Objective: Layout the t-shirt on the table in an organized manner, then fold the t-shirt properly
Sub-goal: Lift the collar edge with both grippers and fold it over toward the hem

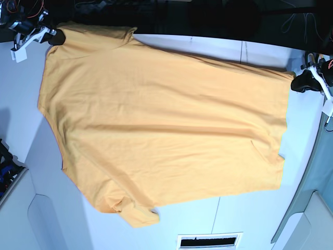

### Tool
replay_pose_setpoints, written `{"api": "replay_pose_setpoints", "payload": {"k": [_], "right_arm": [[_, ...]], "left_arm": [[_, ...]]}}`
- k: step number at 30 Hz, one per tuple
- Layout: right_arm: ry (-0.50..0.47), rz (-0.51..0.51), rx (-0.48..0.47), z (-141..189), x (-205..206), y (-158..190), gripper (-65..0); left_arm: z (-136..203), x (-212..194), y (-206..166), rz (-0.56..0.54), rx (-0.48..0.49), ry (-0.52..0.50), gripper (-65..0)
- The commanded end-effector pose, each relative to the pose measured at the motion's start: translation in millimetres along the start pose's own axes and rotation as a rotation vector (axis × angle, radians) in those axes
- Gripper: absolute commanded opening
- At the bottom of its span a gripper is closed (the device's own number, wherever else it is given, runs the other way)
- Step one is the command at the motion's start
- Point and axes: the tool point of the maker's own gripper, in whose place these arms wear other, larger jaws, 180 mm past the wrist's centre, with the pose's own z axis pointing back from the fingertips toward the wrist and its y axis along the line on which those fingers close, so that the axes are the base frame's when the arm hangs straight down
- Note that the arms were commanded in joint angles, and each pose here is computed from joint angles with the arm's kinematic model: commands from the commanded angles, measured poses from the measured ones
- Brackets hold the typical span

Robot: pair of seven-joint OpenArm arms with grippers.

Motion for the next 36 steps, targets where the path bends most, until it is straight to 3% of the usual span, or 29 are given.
{"api": "replay_pose_setpoints", "payload": {"k": [1, 7, 16, 22, 28, 36], "right_arm": [[-0.051, 0.041, -0.003, 11, 16, 2, -65.0], [-0.112, 0.156, -0.005, 32, 35, 24, -65.0], [-0.321, 0.287, -0.025, 33, 121, 45, -65.0], [-0.39, 0.303, -0.025, 17, 174, 49, -65.0], [-0.391, 0.264, 0.052, -17, 220, 63, -65.0], [-0.346, 0.305, 0.033, -55, 257, 76, -65.0]], "left_arm": [[8, 17, 0, -0.031, -0.006, -0.038, -65.0], [15, 30, 0, -0.002, -0.021, -0.094, -65.0], [24, 51, 14, -0.032, 0.044, -0.201, -65.0], [16, 53, 22, -0.033, 0.082, -0.231, -65.0], [-11, 54, 28, -0.02, 0.089, -0.208, -65.0], [-39, 67, 45, -0.053, 0.133, -0.183, -65.0]]}}
